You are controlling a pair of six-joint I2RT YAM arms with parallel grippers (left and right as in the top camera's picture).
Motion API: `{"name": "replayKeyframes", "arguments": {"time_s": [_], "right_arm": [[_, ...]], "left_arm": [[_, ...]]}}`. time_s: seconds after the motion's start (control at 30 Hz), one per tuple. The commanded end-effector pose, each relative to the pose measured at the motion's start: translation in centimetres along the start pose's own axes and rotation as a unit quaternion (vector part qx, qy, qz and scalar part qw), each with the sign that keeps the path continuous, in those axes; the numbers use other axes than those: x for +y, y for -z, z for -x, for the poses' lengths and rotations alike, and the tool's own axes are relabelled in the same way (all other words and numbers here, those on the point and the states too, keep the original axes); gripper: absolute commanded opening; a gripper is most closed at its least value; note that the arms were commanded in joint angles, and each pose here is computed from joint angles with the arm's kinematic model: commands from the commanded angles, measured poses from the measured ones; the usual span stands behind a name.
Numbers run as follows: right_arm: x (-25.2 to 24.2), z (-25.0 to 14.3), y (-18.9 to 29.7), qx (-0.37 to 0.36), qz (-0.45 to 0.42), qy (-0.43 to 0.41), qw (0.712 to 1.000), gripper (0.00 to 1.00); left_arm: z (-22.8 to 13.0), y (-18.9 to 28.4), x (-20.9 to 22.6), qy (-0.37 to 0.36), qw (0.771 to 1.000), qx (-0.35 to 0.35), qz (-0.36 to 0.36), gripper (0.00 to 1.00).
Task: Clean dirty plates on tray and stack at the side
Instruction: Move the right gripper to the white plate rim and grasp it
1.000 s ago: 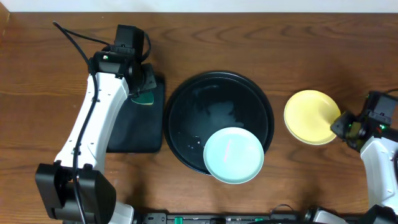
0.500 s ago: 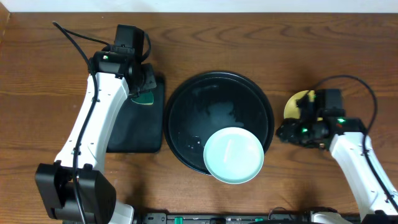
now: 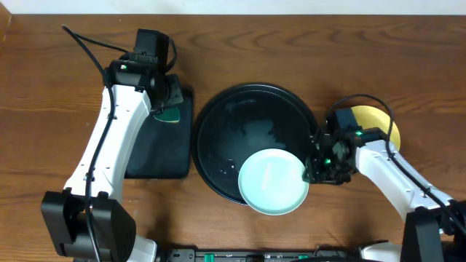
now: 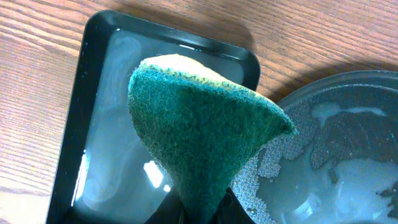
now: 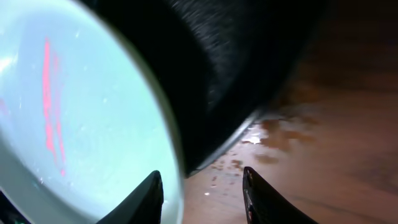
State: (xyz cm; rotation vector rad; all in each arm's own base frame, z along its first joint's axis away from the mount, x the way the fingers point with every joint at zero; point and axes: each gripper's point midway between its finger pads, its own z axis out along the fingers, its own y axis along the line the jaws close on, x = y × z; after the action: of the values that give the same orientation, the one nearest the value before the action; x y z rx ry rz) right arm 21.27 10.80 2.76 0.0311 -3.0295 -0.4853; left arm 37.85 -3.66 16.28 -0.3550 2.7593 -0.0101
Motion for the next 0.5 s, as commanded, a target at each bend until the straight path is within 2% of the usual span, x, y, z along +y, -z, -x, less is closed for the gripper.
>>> {"name": "replayKeyframes", "arguments": {"time_s": [0.0, 0.2, 0.47], "right_arm": [[0.9, -0.2, -0.1, 0.006, 0.014, 0.001, 1.000, 0.39], [1.2, -0.2, -0.1, 0.007, 0.022, -0.013, 1.000, 0.29], [0.3, -1.8, -1.7, 0.024, 0.017, -0.038, 0.999, 0.22]], "left_arm": [[0.2, 0.1, 0.2, -0.009, 1.000, -0.003, 0.004, 0.07], [0.2, 0.1, 0.2, -0.009, 1.000, -0.003, 0.004, 0.08], [0.2, 0.1, 0.2, -0.009, 1.000, -0.003, 0.004, 0.07]]}}
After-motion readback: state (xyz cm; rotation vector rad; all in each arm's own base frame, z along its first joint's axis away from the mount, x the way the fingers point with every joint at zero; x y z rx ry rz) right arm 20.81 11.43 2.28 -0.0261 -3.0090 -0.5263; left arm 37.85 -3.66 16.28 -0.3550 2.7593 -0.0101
